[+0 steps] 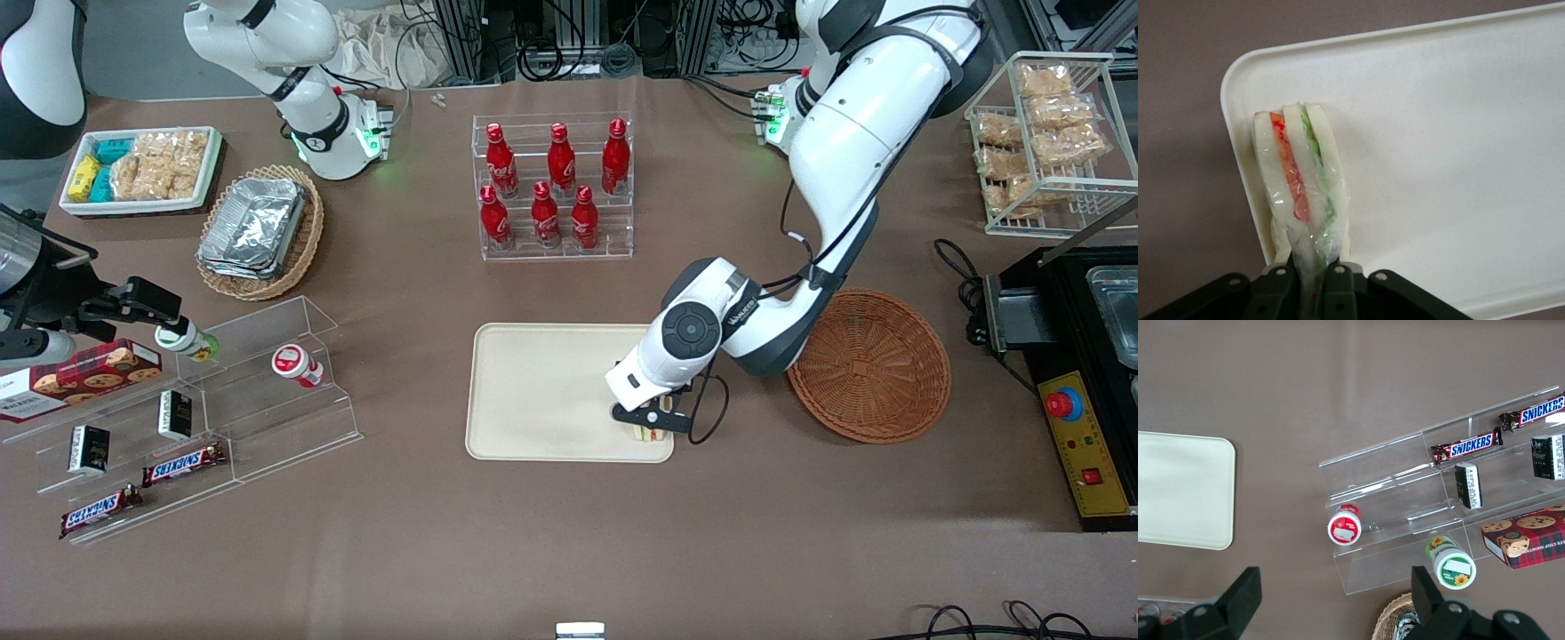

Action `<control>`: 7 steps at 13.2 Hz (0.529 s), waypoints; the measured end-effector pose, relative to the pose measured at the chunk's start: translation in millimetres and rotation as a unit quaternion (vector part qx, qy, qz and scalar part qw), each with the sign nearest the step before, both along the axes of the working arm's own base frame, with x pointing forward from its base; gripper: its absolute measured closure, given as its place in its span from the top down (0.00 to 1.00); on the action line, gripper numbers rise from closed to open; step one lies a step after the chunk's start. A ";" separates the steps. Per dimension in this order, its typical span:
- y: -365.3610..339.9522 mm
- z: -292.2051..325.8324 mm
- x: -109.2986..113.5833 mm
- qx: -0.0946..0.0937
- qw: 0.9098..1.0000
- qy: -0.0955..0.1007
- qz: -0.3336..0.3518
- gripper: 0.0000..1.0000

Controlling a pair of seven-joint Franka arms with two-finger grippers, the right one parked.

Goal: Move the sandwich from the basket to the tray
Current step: 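Carry the held sandwich over to the cream tray and lower it, then open the left gripper to release the sandwich on the tray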

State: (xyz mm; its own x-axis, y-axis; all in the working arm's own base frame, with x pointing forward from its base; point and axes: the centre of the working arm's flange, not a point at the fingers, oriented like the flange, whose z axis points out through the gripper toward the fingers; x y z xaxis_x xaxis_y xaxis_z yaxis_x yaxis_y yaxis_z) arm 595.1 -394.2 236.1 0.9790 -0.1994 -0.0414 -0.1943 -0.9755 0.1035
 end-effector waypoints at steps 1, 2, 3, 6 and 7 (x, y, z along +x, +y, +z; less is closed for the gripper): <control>-0.7 1.0 0.3 0.000 1.000 -0.001 -0.001 0.19; -0.9 1.8 0.8 0.000 1.000 -0.002 -0.001 0.24; -0.9 2.8 1.8 -0.001 1.000 -0.004 -0.001 0.34; -1.4 13.1 7.9 -0.006 1.000 -0.014 0.002 0.64; -0.9 22.2 11.7 -0.008 1.000 -0.021 0.004 0.75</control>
